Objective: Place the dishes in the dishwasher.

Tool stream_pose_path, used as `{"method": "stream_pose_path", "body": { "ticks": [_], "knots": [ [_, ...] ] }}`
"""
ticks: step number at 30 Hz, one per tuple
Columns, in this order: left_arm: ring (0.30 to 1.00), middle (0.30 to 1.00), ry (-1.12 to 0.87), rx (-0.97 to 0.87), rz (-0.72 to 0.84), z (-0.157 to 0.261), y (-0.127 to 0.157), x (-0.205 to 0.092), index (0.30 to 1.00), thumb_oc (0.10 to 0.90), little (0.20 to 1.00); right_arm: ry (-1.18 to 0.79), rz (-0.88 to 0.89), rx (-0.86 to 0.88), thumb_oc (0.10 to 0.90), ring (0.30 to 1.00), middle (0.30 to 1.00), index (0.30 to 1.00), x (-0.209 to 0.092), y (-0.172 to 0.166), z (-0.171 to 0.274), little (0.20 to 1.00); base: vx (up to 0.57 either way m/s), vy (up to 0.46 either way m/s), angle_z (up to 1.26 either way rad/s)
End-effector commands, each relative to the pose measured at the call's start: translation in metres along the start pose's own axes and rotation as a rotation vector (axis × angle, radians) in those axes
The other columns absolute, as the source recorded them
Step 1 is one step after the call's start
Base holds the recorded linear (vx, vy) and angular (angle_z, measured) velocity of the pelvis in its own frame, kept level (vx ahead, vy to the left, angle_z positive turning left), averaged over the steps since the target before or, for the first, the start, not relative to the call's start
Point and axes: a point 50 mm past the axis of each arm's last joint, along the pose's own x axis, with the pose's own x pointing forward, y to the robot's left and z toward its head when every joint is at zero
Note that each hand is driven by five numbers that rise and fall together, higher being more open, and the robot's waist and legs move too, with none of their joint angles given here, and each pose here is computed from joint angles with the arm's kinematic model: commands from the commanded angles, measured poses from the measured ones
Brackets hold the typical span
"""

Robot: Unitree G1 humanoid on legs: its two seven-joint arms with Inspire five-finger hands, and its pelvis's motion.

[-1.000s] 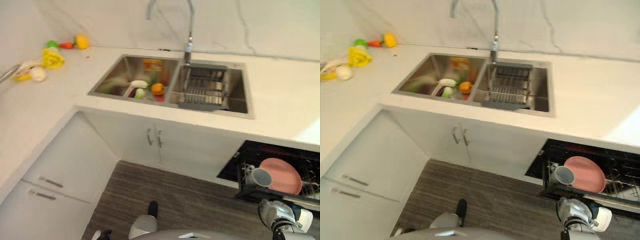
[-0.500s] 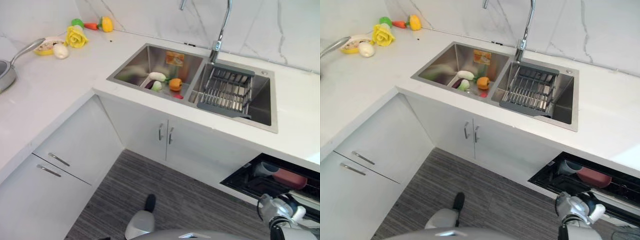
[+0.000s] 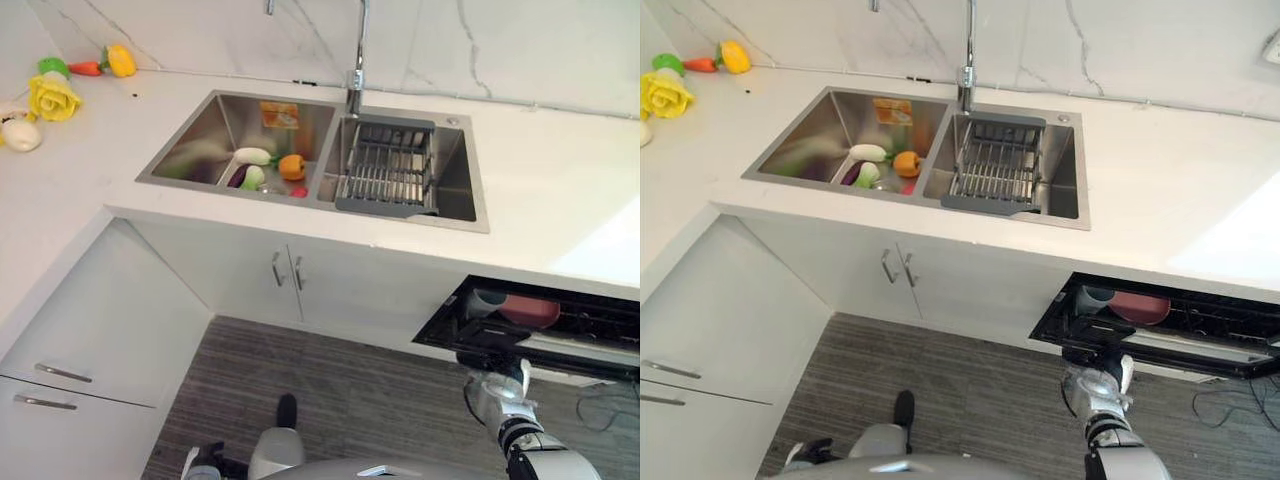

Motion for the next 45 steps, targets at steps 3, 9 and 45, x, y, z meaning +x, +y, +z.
{"method": "stream_pose_path", "body": {
  "ticks": [3, 9, 45],
  "knots": [
    [0.9, 0.9, 0.01, 0.125, 0.004, -0.006, -0.005, -0.001, 0.9, 0.8, 0.9, -0.189, -0.146, -0.059, 0.4, 0.3, 0.3, 0.3, 0.012, -0.022, 0.047, 0.3, 0.0, 0.0, 0.0],
    [0.9, 0.9, -0.022, 0.144, 0.006, -0.007, -0.003, -0.002, 0.9, 0.8, 0.9, -0.324, -0.254, -0.087, 0.4, 0.3, 0.3, 0.3, 0.024, -0.043, 0.106, 0.3, -0.03, 0.036, 0.07],
    [0.9, 0.9, -0.113, 0.1, -0.021, 0.022, -0.01, 0.0, 0.9, 0.8, 0.9, 0.227, -0.056, -0.587, 0.8, 0.9, 0.9, 0.9, -0.016, -0.063, -0.097, 0.9, 0.01, 0.019, -0.05]
  ]
}}
